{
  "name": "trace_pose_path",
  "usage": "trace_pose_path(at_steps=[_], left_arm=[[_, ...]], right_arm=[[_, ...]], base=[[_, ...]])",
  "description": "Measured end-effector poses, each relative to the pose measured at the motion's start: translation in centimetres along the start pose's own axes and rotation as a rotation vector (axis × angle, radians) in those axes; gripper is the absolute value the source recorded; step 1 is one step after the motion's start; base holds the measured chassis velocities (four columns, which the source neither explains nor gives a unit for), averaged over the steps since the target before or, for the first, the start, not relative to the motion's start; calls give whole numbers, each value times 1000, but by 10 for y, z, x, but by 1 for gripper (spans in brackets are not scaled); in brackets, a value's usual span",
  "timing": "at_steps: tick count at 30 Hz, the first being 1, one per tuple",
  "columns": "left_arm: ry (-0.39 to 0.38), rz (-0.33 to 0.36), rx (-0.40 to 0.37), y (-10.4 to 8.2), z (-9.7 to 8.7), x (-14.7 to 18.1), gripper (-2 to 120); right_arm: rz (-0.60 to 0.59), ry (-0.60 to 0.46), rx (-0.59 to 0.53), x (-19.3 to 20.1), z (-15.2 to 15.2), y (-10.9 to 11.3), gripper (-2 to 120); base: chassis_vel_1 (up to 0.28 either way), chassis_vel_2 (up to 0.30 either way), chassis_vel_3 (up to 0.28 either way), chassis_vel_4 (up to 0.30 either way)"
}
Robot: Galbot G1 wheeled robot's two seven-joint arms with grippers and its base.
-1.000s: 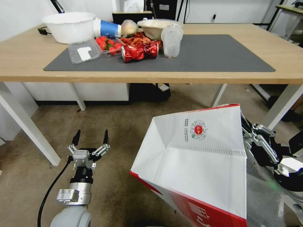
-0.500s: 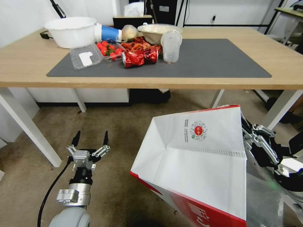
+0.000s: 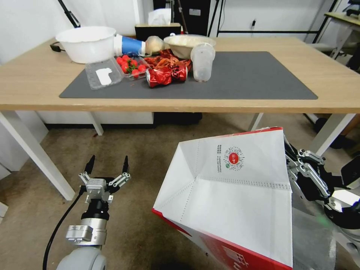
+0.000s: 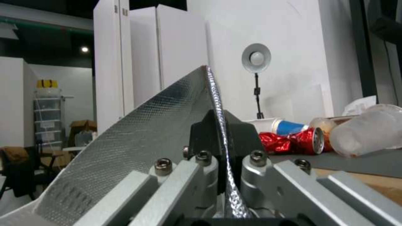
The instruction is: Pick up the food delivery bag from the floor and place it on the table.
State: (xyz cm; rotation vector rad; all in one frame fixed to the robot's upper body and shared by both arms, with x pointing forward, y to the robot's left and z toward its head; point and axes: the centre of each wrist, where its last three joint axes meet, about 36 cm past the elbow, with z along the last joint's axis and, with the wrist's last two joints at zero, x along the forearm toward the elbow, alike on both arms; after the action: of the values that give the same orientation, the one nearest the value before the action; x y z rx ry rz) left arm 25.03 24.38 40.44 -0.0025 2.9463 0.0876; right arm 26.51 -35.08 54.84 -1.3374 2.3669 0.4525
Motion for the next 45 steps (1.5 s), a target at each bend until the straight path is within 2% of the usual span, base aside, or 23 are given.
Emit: trace_pose_path(at_steps=[45], left_arm=[[13,8,-13,2,0,1,100]], right_arm=[[-16,-15,1,8,4,-2,0]], base=[[0,0,0,0]])
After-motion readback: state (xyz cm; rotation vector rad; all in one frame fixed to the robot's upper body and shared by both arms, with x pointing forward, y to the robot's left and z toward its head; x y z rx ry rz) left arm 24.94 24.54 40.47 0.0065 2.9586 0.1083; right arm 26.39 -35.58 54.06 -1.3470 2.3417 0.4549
